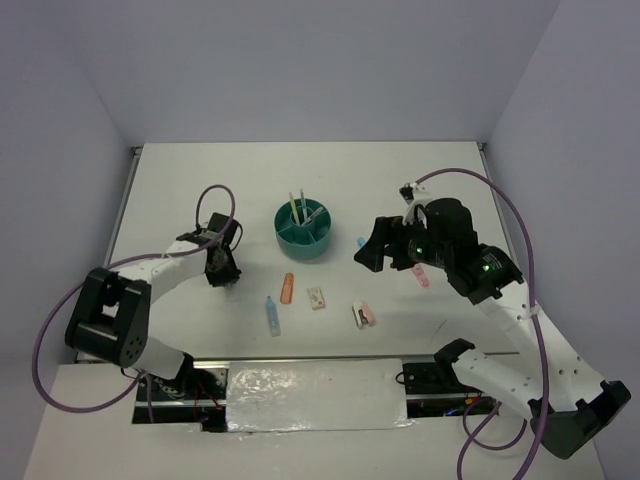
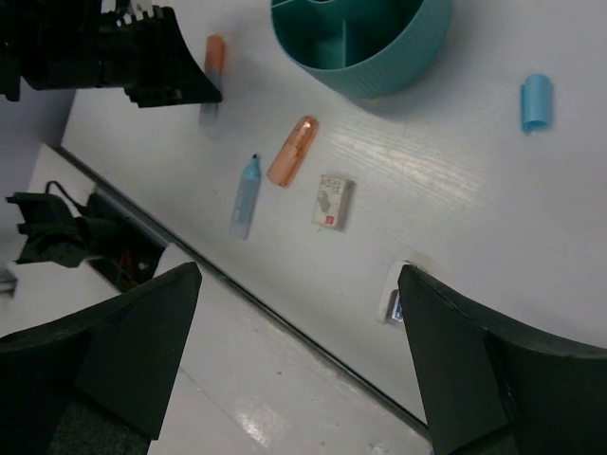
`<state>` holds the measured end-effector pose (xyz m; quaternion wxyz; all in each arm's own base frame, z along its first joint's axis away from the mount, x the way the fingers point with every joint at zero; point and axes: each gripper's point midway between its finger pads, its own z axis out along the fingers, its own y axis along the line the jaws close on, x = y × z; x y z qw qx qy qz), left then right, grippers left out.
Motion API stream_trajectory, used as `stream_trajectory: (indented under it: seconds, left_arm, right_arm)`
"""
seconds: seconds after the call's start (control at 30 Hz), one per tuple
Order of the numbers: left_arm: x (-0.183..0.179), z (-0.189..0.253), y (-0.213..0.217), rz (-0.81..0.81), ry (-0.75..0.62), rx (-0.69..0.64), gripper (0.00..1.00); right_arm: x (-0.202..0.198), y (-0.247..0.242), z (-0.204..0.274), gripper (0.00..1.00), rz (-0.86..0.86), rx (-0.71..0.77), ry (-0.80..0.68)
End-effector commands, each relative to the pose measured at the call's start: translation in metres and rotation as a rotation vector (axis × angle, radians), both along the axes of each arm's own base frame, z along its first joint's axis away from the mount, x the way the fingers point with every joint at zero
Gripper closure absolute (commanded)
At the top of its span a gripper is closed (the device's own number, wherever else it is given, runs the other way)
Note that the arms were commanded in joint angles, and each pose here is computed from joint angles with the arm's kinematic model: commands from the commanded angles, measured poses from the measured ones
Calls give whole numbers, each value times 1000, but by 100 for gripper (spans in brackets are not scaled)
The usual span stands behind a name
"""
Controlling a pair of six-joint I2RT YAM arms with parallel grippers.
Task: Sort the stationery into containers
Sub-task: Pick up the stationery from the center of the board, then place the stationery in the storage box.
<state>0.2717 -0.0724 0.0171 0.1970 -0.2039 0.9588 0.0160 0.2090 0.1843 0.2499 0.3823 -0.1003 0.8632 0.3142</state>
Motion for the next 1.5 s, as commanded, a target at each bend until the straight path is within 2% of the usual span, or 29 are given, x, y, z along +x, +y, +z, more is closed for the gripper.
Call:
stream_trajectory:
  seconds: [0.0,0.07,0.13,0.17,0.23,0.3,0.33,0.37,0.47,0.67,0.83,0.9,0.97,1.1,1.17,1.2,1.27,1.3,1.33,1.37,1.4,1.43,1.47]
  left_arm:
    - [-22,21,-14,-47,-12,-113,100]
    - [-10,74,-32,-132,-205,-205,100]
    - [-2,137,-56,-271,-459,-282,100]
    - [-4,157,-68,-331,-527,-325,100]
    - [-11,204,-88,-457,-705,-404,100]
    - [-23,222,-105,-562,-756,-465,100]
    - [-27,231,-110,-592,-780,-483,100]
    - [-31,235,-115,-619,-781,-497,100]
    - [-44,245,-133,-703,-792,-515,100]
    - [-54,277,-150,-783,-840,-537,100]
    - [-56,292,-154,-801,-871,-546,100]
    - [-58,295,-157,-814,-872,-562,100]
    - [-58,296,-161,-829,-872,-574,100]
    - [-57,299,-165,-841,-880,-579,100]
    - [-55,302,-166,-845,-886,-574,99]
    - [-51,305,-165,-831,-894,-562,97]
    - [-46,305,-160,-799,-886,-534,71]
    - [-43,304,-156,-771,-880,-514,53]
    - [-32,308,-145,-683,-888,-468,15]
    - [-27,305,-138,-633,-873,-433,1]
    - [-26,292,-127,-575,-810,-388,1]
    - [-17,293,-115,-503,-799,-325,1]
    - [-16,286,-109,-476,-763,-296,1]
  right_arm:
    - [-7,23,35,7,70,148,-8]
    - [-5,32,51,7,84,221,-22]
    - [-11,49,65,8,127,325,24]
    - [-9,59,80,15,156,383,-5]
    - [-11,83,90,19,182,425,60]
    - [-7,101,92,19,168,384,79]
    - [11,110,102,18,106,355,59]
    - [5,120,98,18,110,320,81]
    - [18,136,120,18,57,344,23]
    - [34,157,119,22,31,310,27]
    - [43,166,93,24,9,213,38]
    - [44,170,89,29,17,220,41]
    - [44,178,87,46,36,229,39]
    - [40,192,79,73,107,239,52]
    - [35,194,78,100,133,259,56]
    - [33,194,80,100,141,270,46]
    - [29,188,86,100,180,287,-1]
    - [34,180,90,100,179,287,-33]
    - [36,172,87,100,180,275,-57]
    - [44,162,94,100,191,260,-142]
    - [41,146,116,100,206,284,-237]
    - [54,127,106,100,181,254,-284]
    - [63,114,120,100,190,236,-423]
